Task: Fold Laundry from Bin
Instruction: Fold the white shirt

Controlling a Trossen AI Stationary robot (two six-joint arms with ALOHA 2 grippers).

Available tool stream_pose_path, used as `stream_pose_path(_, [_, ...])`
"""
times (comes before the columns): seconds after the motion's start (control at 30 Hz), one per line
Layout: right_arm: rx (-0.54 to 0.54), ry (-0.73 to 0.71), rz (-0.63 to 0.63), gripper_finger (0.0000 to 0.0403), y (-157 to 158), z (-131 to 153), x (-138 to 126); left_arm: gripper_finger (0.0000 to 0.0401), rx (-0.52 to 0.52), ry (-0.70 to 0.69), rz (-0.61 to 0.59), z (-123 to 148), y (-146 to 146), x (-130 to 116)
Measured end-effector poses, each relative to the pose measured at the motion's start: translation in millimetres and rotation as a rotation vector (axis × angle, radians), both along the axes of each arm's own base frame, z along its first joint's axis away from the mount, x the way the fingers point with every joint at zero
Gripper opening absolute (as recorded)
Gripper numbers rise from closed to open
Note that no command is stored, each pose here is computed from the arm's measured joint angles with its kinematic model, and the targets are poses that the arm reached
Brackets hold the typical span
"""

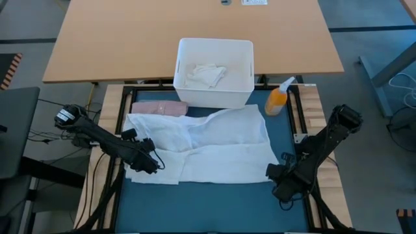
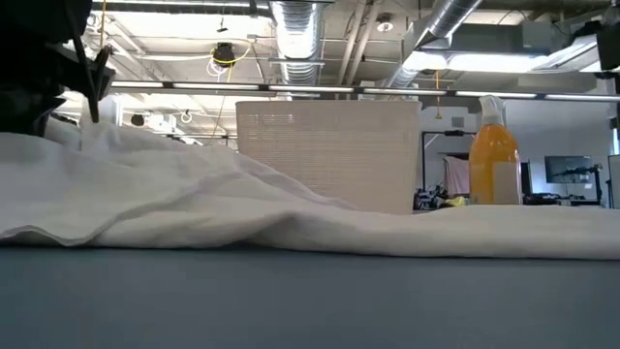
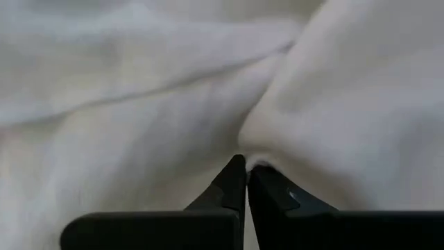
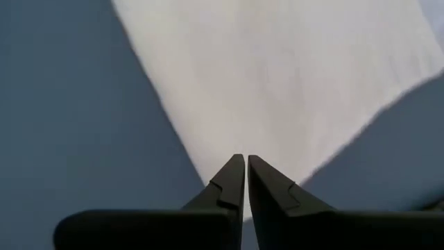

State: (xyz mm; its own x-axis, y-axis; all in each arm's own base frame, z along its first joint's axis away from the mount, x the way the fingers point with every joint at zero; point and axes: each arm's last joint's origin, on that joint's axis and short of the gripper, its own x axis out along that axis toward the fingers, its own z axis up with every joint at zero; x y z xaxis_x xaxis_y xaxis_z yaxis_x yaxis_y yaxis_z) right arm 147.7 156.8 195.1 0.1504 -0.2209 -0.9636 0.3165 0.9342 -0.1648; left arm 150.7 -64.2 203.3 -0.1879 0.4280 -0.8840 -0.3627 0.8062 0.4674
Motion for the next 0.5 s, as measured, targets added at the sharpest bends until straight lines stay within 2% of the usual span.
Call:
stream_pose_path(0.13, [0.017, -0.064, 0.041, 0.0046, 1, 0, 9, 0.0032, 0.018, 0.077, 0.009, 3, 4, -5])
stream_pose_path(0.33, [0.061, -0.135, 0.085, 0.0047, -2, 1, 28, 0.0098, -0.01, 0.145, 0.043, 7, 6, -9])
stream_pose_path(0.5, [0.09, -0.163, 0.102, 0.0047, -9, 4, 38, 0.0136, -0.1, 0.083, 0.053, 24, 1, -5])
